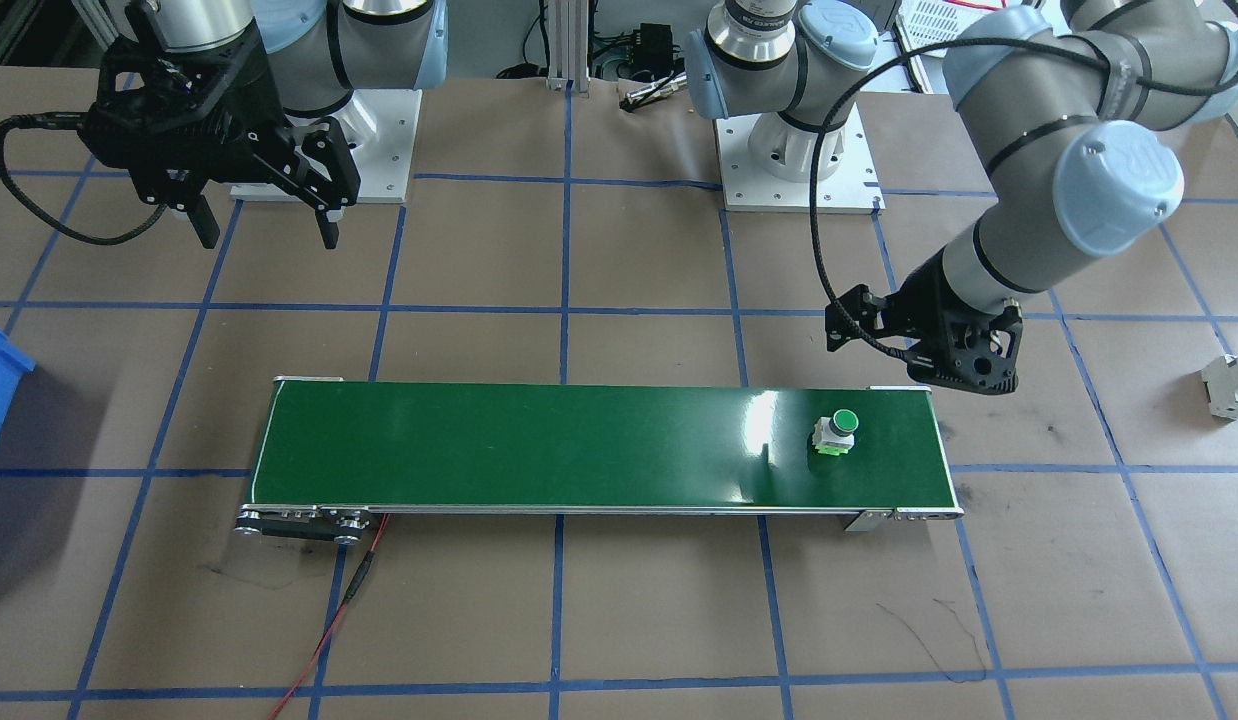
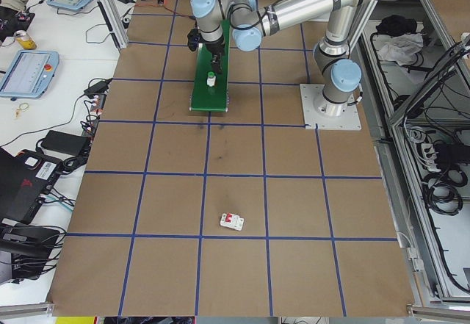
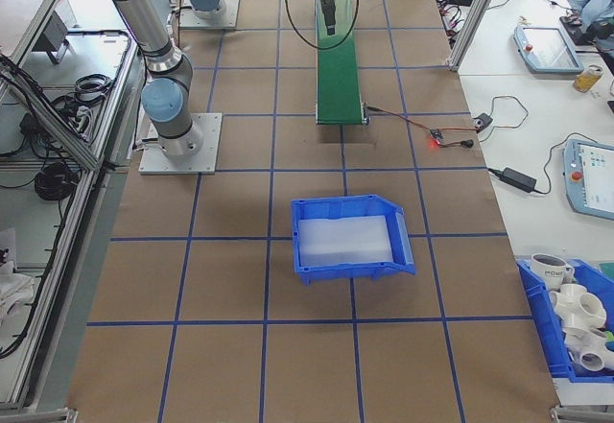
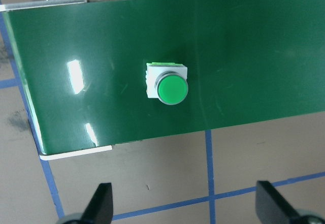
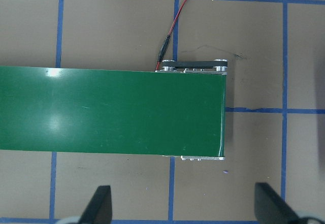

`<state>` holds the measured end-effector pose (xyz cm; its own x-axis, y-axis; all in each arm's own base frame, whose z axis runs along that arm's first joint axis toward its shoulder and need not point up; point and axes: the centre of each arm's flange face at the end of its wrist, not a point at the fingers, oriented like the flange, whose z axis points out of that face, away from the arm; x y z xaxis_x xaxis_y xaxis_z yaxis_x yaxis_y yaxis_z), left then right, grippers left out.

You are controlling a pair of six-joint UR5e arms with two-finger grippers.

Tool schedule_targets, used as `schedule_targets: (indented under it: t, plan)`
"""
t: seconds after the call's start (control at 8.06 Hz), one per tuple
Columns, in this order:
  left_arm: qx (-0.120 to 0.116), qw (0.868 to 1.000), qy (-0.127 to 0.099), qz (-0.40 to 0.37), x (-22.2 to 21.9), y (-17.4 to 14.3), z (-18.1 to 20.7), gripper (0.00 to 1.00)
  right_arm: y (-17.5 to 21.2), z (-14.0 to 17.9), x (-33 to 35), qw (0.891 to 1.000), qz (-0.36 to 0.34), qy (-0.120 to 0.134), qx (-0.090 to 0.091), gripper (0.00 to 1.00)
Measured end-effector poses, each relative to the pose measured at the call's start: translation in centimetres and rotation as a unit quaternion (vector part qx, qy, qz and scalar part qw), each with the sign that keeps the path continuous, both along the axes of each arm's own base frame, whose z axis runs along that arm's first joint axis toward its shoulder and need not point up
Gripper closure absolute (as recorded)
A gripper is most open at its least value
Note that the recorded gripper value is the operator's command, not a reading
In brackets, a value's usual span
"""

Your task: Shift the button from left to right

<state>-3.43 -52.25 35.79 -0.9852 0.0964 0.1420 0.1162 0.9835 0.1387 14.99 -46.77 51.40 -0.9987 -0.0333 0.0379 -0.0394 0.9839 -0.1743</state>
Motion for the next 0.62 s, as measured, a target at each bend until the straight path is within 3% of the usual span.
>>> schedule_targets:
  t: [0.25,0.62]
  plan:
    - [-0.016,0.999,-0.011,0.048,-1.6,1.8,3.1,0.0,-0.5,-0.5,0.0,1.0,0.003,0.001,0.002,0.0]
    - [-0.04,0.988,-0.028,0.144,-2.6,2.7,5.6,0.0,-3.7,-4.4,0.2,0.999,0.001,-0.002,0.032,0.0]
